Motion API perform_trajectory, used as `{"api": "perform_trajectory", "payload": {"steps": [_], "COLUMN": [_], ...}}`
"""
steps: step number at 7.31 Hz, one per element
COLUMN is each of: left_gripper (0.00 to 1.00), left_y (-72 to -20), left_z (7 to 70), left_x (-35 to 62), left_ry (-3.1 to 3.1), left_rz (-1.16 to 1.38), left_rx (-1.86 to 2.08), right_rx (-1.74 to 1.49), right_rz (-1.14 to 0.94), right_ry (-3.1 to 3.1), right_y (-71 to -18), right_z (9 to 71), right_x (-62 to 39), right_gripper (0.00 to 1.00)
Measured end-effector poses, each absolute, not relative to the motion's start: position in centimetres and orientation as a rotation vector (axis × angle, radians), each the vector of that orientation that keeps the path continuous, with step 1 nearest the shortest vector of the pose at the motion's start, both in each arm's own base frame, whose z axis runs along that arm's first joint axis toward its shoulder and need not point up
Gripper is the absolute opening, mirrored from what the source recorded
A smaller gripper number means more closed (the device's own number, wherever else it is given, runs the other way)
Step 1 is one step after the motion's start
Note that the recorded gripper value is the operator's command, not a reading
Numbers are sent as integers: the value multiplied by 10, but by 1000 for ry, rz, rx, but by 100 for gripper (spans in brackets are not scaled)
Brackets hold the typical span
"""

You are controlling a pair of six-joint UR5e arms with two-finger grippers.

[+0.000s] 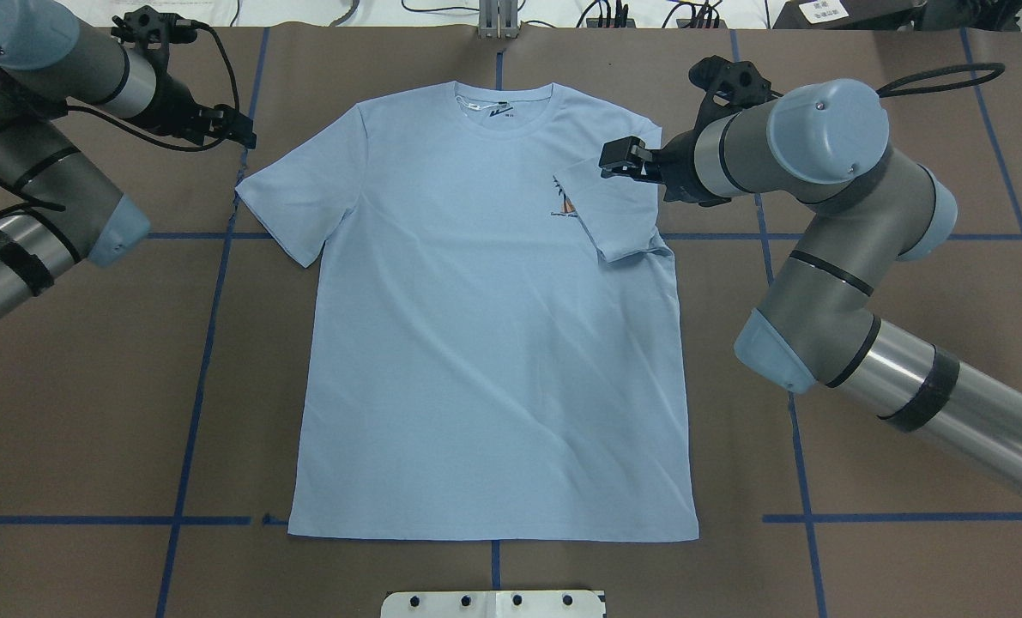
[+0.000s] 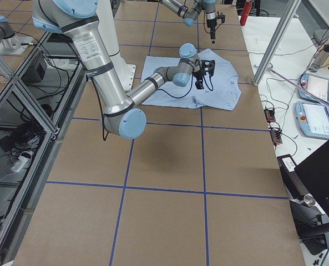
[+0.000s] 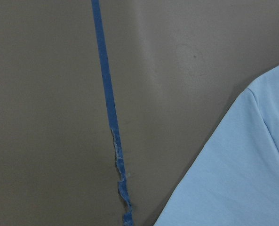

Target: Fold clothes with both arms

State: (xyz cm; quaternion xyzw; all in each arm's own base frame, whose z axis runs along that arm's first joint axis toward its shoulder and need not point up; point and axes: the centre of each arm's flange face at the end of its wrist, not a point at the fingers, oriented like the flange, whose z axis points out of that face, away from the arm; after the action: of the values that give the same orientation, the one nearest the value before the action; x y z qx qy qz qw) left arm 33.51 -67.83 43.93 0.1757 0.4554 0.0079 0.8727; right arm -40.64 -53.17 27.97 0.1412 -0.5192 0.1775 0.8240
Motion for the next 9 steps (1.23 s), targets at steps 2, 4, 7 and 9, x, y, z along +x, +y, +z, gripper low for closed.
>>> {"api": "perform_trajectory", "payload": {"steps": [2,4,7,9], "left_gripper": [72,65,65,65], "left_y": [-683,-676,-668,-664], "left_z": [438,445,465,471], "left_x": [352,362,360,363], "left_ry": [920,908,886,880], "left_rz": [10,13,5,8], "left_rx": [380,364,331,316], "right_rx": [287,284,328,324], "right_rz": [372,353,314,303], "right_ry": [-1097,-1083,-1046,-1032], "right_y": [-524,-523,-539,-545], "right_z": [295,311,322,329], "right_x": [-390,-368,-346,-342], "right_gripper": [100,100,100,100]}}
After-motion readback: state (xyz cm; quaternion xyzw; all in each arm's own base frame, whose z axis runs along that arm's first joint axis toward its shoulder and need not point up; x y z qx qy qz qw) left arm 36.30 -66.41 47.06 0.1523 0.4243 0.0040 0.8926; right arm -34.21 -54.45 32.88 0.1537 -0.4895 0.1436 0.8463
